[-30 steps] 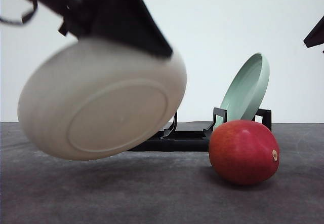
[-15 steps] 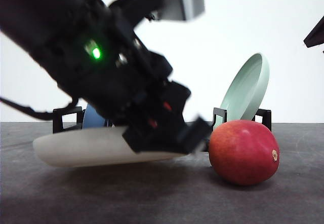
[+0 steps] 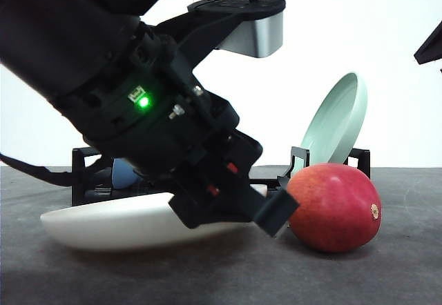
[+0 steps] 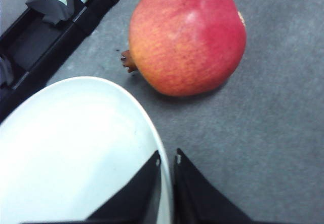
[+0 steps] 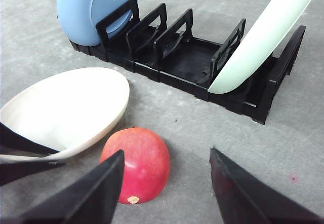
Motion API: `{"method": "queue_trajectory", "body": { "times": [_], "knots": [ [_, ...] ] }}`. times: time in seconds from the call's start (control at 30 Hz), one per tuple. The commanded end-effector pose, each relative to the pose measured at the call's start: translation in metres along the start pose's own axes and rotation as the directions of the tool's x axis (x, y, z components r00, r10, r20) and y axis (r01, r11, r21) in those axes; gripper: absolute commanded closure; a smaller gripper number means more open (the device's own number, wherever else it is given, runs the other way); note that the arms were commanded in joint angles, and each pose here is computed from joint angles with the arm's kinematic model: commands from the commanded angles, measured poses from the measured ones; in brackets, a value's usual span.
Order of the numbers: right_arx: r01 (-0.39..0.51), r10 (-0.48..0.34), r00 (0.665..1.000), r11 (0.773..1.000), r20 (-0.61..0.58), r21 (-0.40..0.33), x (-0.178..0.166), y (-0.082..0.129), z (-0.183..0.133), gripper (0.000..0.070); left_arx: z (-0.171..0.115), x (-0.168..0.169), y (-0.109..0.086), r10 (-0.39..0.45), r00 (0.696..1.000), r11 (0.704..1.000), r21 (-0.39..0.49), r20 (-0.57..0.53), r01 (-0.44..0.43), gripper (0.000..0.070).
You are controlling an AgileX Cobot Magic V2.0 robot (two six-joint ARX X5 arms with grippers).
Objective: Place pomegranate in white plate
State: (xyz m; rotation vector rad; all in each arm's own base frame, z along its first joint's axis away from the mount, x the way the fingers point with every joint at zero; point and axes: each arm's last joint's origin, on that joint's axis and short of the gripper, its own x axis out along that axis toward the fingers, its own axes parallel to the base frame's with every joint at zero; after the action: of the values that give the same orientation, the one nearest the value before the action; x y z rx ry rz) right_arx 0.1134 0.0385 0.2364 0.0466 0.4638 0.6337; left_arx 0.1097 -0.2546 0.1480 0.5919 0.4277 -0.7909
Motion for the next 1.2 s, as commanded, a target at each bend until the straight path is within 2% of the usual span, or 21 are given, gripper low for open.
{"method": "queue_trajectory", "body": {
  "times": [0.0,0.1,0.17,0.27,0.37,0.57,0.7,0.9,1.0,1.17],
  "knots": [
    [-0.007,0.007,1.0,1.0,0.022,-0.017,-0.002,0.002,0.005,0.0362,0.001,0.001,-0.006,-0.028,1.0,0.999,-0.022,0.007,0.028,0.0483],
    [-0.007,0.007,1.0,1.0,0.025,-0.018,-0.002,0.002,0.006,0.0362,0.003,0.0,-0.006,-0.033,0.999,0.995,-0.091,0.009,0.034,0.0331],
    [-0.007,0.007,1.0,1.0,0.027,-0.019,-0.002,0.002,0.006,0.0362,0.008,-0.003,-0.003,-0.036,0.999,0.983,-0.179,-0.012,0.034,0.0301],
    [-0.007,0.007,1.0,1.0,0.027,-0.019,-0.002,0.002,0.006,0.0362,0.019,-0.012,0.007,-0.104,0.994,0.95,-0.299,-0.043,0.087,0.0301],
    [-0.007,0.007,1.0,1.0,0.027,-0.019,-0.002,0.002,0.006,0.0362,0.03,-0.025,0.022,-0.194,0.981,0.91,-0.379,-0.027,0.17,0.0302],
    [-0.008,0.008,1.0,1.0,0.028,-0.018,-0.002,0.002,0.006,0.0362,0.033,-0.053,0.067,-0.244,0.97,0.817,-0.536,0.011,0.212,0.0304],
    [-0.011,0.011,1.0,1.0,0.028,-0.004,-0.002,0.002,0.006,0.0362,0.026,-0.073,0.101,-0.181,0.983,0.78,-0.608,0.007,0.148,0.0305],
    [-0.05,0.049,0.998,0.998,0.027,0.041,-0.002,0.003,0.006,0.0361,0.007,-0.105,0.142,-0.035,0.998,0.753,-0.658,-0.047,-0.005,0.0306],
    [-0.06,0.057,0.998,0.991,0.027,0.118,-0.002,0.003,0.006,0.0356,-0.004,-0.121,0.155,0.024,0.996,0.732,-0.677,-0.085,-0.076,0.0306],
    [-0.094,0.095,0.995,0.96,0.008,0.262,-0.004,0.006,0.012,0.0352,-0.017,-0.143,0.166,0.094,0.987,0.704,-0.692,-0.13,-0.158,0.0306]
  ]
}}
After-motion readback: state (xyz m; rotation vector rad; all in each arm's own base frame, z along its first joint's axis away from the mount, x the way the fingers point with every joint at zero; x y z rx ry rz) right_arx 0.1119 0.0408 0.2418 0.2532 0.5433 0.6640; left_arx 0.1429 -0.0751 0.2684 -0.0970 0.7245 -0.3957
